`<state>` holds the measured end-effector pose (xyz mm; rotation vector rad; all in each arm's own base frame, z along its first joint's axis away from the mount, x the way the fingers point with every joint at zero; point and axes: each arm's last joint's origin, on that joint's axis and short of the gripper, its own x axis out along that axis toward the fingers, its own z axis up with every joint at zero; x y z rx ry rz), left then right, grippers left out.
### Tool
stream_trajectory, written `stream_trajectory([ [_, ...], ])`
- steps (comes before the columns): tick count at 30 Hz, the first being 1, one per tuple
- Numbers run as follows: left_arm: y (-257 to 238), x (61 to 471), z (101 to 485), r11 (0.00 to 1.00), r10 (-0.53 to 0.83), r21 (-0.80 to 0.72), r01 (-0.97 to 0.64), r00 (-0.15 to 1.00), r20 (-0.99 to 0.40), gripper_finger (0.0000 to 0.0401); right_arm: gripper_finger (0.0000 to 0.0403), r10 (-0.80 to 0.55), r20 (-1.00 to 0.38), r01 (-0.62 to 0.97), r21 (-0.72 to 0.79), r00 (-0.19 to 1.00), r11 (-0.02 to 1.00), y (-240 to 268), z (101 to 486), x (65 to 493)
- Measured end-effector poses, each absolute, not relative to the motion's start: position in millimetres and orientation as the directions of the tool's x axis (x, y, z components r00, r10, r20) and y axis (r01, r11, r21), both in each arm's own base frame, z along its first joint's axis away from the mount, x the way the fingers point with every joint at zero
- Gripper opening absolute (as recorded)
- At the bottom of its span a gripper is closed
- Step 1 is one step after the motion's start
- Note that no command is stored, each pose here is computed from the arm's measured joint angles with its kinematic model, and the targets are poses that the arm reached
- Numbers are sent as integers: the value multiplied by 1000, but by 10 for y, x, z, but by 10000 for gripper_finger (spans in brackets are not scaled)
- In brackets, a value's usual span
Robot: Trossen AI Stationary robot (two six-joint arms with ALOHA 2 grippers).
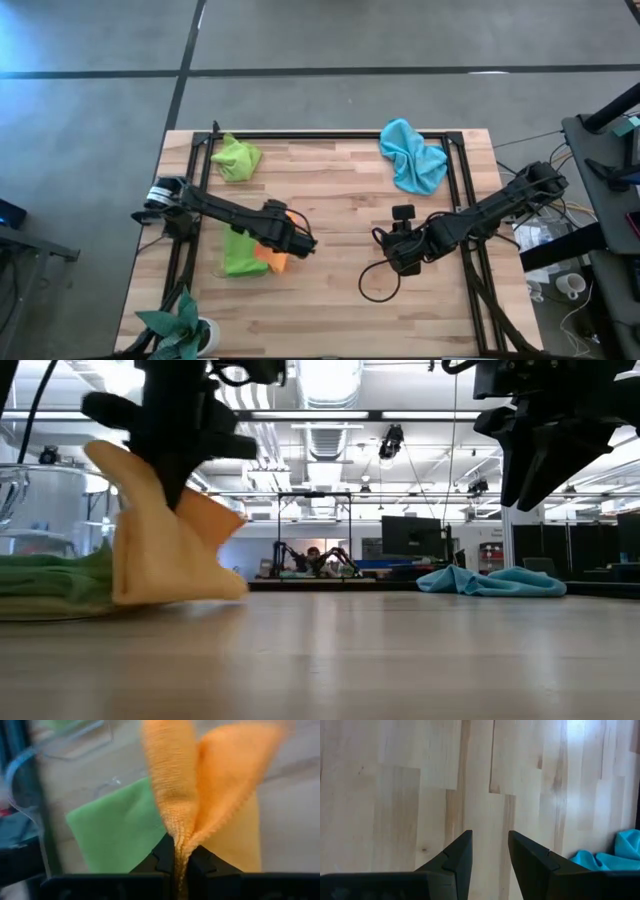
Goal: Fold microfiber towels
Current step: Put the folded orange microfiber towel into the transparent bin
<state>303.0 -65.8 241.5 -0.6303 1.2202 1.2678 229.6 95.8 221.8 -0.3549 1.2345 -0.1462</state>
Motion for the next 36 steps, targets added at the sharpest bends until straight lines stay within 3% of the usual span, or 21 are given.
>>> stream_trajectory([
  [13,-596,2750,2764,258,328,212,-943,-121,-937,0,123,-303,-893,-73,-345,334,936,957,2218,2300],
  [19,-530,2497,2865,188,316,174,-967,-108,-942,0,123,-304,-893,-61,-342,332,938,955,2211,2296],
  [29,-551,1991,2420,-51,129,333,-942,-337,-933,0,123,-310,-895,-59,-345,319,937,945,2167,2275],
  [36,-628,1949,2191,-77,77,255,-964,-261,-962,0,123,-313,-896,-66,-350,315,935,939,2135,2264],
])
